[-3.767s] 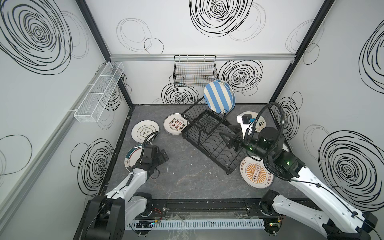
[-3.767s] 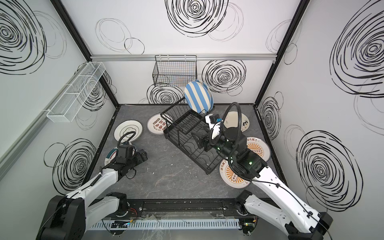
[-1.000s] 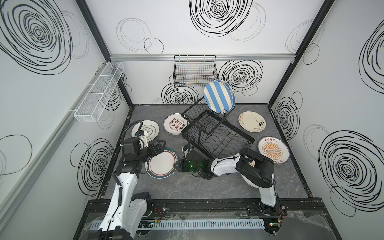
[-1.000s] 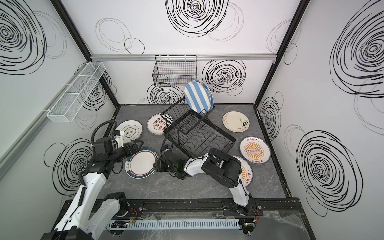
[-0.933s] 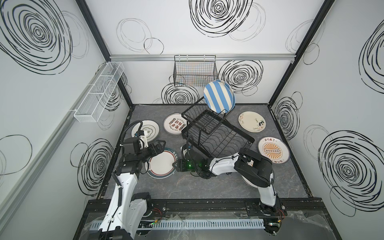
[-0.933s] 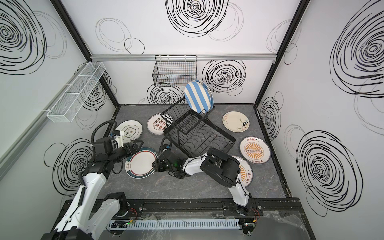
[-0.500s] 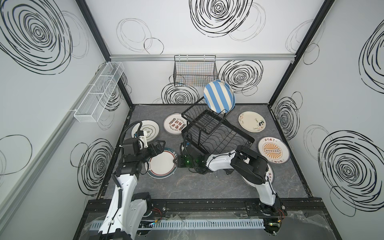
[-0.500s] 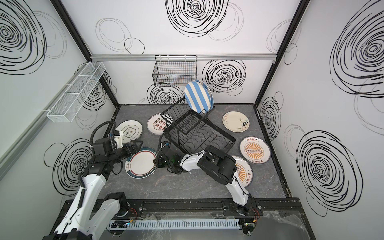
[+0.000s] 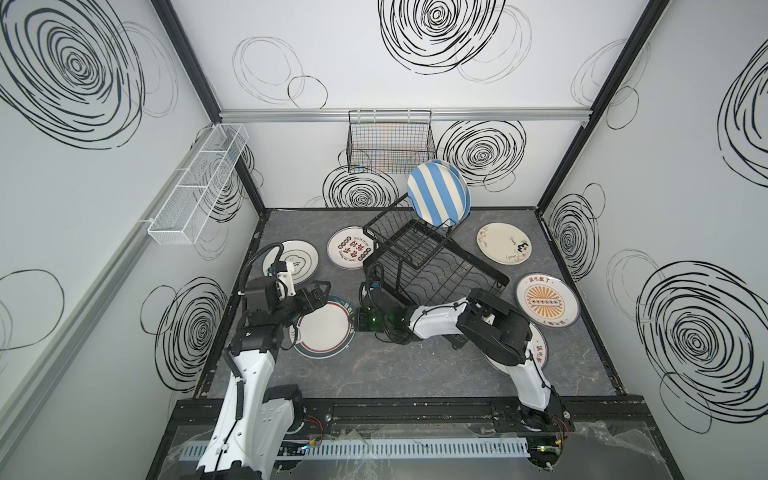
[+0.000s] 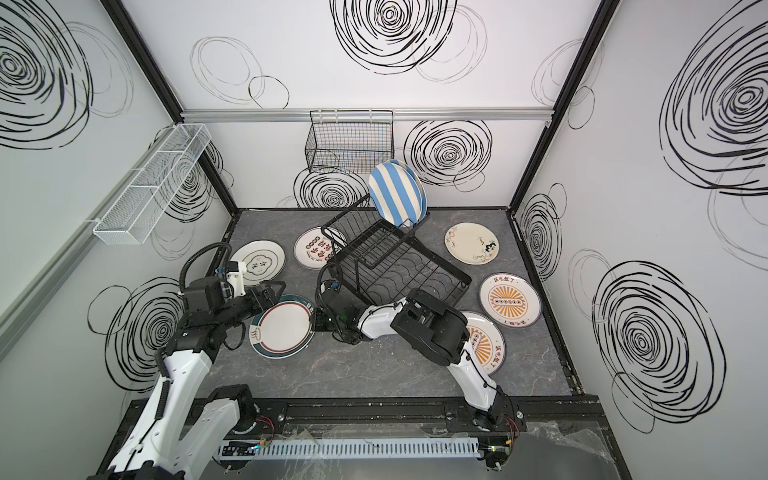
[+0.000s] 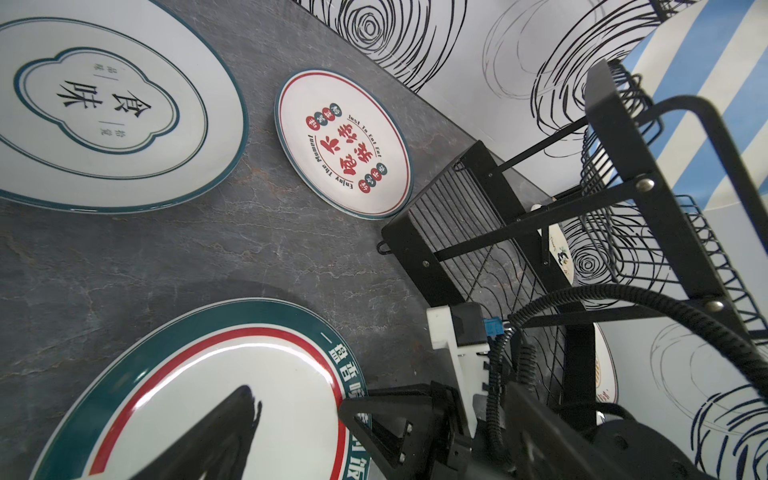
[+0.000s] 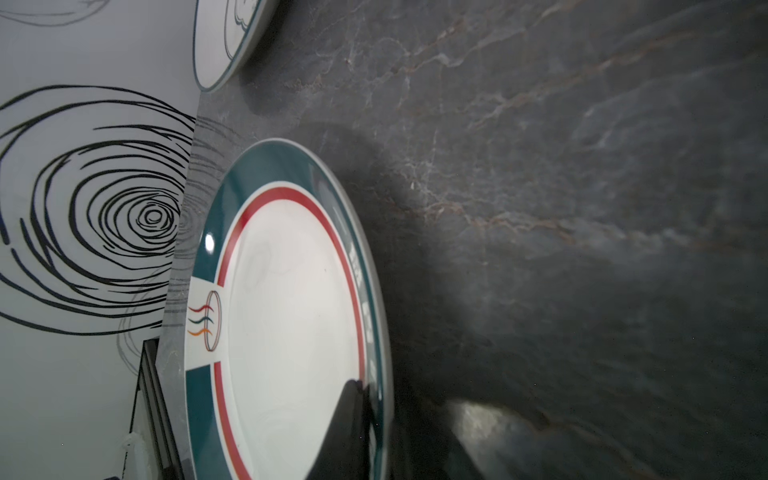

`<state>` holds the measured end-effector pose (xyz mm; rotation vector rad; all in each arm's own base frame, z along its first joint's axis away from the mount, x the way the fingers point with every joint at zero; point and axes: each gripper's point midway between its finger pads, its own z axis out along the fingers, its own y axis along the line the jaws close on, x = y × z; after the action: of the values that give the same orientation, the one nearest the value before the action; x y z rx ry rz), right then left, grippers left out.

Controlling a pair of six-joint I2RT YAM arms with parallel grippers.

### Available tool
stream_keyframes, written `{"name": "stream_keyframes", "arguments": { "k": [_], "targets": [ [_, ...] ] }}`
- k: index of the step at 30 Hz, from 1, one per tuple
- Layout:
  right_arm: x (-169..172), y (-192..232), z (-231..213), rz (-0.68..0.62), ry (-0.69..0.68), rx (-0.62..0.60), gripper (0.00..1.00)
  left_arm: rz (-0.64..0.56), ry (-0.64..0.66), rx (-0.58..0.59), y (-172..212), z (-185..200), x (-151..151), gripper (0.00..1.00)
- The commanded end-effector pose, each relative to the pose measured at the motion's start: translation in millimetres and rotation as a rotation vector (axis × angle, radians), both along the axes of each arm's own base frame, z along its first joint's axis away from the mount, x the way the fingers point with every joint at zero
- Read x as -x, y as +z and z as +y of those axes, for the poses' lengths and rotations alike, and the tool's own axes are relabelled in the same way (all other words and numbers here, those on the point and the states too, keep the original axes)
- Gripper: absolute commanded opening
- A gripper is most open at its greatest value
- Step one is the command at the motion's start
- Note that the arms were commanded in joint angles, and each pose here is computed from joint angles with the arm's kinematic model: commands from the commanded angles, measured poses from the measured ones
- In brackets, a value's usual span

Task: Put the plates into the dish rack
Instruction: 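Grip the green-and-red-rimmed plate's edge with the right gripper and tilt it up, then lift the upright green-rimmed plate and carry it to the rack's far end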

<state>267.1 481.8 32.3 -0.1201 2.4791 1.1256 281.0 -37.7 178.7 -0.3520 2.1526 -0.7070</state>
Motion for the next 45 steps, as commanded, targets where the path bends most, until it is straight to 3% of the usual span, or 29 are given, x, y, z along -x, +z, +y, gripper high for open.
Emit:
{"name": "stream_keyframes", "arguments": {
  "k": [1, 3, 11, 25, 34, 45],
  "targets": [
    [7, -21, -27, 0.012, -0.027, 0.124, 0.04, -0.055, -0.01, -0.018, 8, 1, -3, 0.96],
    [7, -14, -32, 0.002, -0.04, 0.122, 0.0, -0.059, -0.011, -0.018, 9, 1, -3, 0.96],
    [7, 46, -68, -0.097, -0.11, 0.115, 0.0, -0.067, -0.017, -0.016, 10, -1, -2, 0.96],
    [42, 160, -200, -0.352, -0.2, 0.226, 0.0, -0.094, -0.102, 0.005, 13, -21, 1, 0.96],
    [58, 274, -258, -0.54, -0.245, 0.184, 0.0, -0.078, -0.173, -0.006, 9, -44, 6, 0.96],
    [19, 430, -305, -0.868, -0.455, 0.202, 0.0, -0.052, -0.21, -0.028, 4, -58, 11, 0.96]
  ]
}}
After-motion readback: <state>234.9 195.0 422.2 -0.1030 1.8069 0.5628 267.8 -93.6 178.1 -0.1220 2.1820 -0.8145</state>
